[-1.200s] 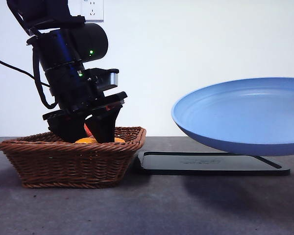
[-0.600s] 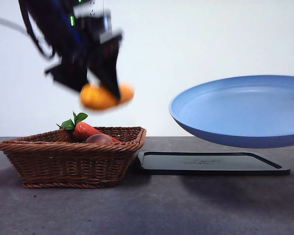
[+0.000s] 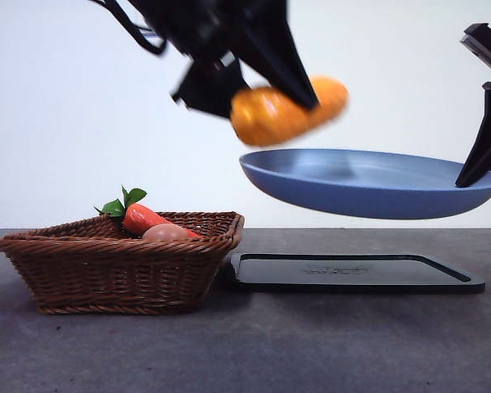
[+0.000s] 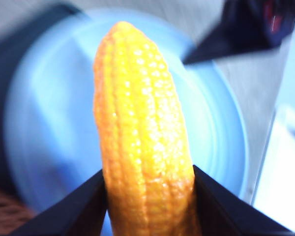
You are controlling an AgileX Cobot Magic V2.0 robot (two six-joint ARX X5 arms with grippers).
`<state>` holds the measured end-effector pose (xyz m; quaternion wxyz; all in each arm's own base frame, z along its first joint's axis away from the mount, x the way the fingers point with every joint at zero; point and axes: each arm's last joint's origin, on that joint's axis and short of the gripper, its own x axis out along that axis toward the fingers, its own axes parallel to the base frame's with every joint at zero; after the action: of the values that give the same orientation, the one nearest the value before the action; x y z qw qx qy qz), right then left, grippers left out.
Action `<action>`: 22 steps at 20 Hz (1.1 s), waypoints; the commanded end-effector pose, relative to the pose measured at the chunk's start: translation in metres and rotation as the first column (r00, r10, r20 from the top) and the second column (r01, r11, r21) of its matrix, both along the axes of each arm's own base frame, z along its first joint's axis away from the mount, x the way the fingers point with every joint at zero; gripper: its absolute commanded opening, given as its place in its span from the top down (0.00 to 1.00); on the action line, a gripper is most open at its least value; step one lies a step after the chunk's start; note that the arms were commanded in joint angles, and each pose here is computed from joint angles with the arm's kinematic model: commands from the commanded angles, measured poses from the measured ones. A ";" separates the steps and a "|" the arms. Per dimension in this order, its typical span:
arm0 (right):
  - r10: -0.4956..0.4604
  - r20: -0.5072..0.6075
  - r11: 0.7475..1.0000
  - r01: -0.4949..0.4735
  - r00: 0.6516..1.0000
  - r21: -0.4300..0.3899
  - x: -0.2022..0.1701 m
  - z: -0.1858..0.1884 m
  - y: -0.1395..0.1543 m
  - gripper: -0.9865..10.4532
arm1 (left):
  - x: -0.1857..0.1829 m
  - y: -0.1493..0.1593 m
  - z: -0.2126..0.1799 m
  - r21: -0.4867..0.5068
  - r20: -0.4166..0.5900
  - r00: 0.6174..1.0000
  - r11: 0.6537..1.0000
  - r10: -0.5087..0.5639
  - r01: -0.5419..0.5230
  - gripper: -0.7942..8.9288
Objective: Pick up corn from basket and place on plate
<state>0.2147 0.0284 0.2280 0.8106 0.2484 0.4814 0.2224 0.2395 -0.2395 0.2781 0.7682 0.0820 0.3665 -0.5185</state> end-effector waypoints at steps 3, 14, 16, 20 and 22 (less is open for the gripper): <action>0.003 0.012 1.000 -0.003 1.000 0.023 0.004 0.004 0.001 0.91 | 0.006 -0.021 -0.027 0.059 -0.019 0.998 0.997 -0.057 0.058 0.67; 0.007 0.018 1.000 -0.007 1.000 0.016 0.004 0.004 0.001 0.91 | 0.009 -0.026 -0.033 0.070 -0.034 0.998 0.996 -0.054 0.056 0.49; 0.006 0.011 1.000 -0.006 1.000 0.014 0.006 0.002 0.001 0.91 | 0.010 -0.027 -0.024 0.063 -0.027 0.998 0.996 -0.055 0.056 0.49; -0.003 -0.005 1.000 0.003 1.000 -0.002 0.014 -0.007 0.001 0.91 | 0.012 -0.029 0.007 0.041 0.001 0.998 0.998 -0.056 0.056 0.49; -0.012 0.001 1.000 0.012 1.000 -0.004 0.021 -0.012 0.001 0.91 | 0.014 -0.029 0.022 0.034 0.011 0.998 0.998 -0.054 0.054 0.49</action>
<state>0.2316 0.0290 0.2134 0.8107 0.2463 0.4857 0.2149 0.2522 -0.2643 0.2965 0.7536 0.1011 0.3802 -0.5266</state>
